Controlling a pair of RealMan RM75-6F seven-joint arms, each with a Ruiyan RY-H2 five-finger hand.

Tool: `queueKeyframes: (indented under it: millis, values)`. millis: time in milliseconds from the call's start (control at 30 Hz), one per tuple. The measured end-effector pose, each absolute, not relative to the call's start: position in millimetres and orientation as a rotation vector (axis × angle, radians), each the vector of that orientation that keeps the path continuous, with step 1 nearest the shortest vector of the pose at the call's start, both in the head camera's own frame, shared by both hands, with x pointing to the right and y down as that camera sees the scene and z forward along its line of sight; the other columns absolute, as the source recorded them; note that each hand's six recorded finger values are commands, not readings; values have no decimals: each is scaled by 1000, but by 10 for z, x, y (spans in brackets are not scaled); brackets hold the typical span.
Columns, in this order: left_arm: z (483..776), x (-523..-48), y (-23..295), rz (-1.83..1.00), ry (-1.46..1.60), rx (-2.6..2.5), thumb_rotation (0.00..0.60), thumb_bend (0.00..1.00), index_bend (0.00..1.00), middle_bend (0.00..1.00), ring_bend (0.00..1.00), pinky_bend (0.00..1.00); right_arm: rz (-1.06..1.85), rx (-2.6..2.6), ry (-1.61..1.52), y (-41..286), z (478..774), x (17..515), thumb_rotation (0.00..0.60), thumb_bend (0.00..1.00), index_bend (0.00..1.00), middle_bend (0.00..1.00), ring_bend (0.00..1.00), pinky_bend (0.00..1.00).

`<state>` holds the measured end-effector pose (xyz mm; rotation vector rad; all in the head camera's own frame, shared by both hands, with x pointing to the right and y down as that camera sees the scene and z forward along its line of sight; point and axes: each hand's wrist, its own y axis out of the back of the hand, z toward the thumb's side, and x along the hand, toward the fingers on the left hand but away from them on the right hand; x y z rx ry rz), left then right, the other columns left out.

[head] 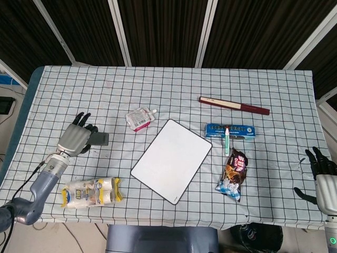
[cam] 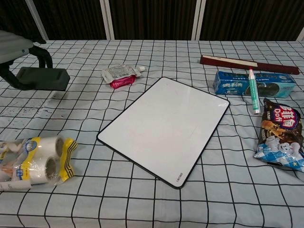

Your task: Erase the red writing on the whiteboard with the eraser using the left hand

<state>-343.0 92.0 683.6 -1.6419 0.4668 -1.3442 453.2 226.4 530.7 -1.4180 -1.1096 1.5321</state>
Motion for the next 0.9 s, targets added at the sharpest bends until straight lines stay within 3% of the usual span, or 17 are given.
queueKeyframes:
  millis: [433, 700, 900]
  values:
    - [7135, -3322, 1042, -1327, 429, -1716, 600, 312, 327, 353, 0, 48, 1534, -1418, -1110, 2261, 5307, 4542, 600, 75, 4, 21, 135, 187]
    - [7189, -3241, 1064, -1330, 386, -1717, 600, 126, 21, 107, 0, 46, 1534, -1415, -1113, 2261, 5299, 4550, 600, 75, 4, 21, 135, 187]
    - [7097, -3239, 1074, -1332, 358, -1705, 600, 123, 0, 66, 0, 47, 1534, -1413, -1113, 2257, 5297, 4553, 600, 75, 4, 21, 135, 187]
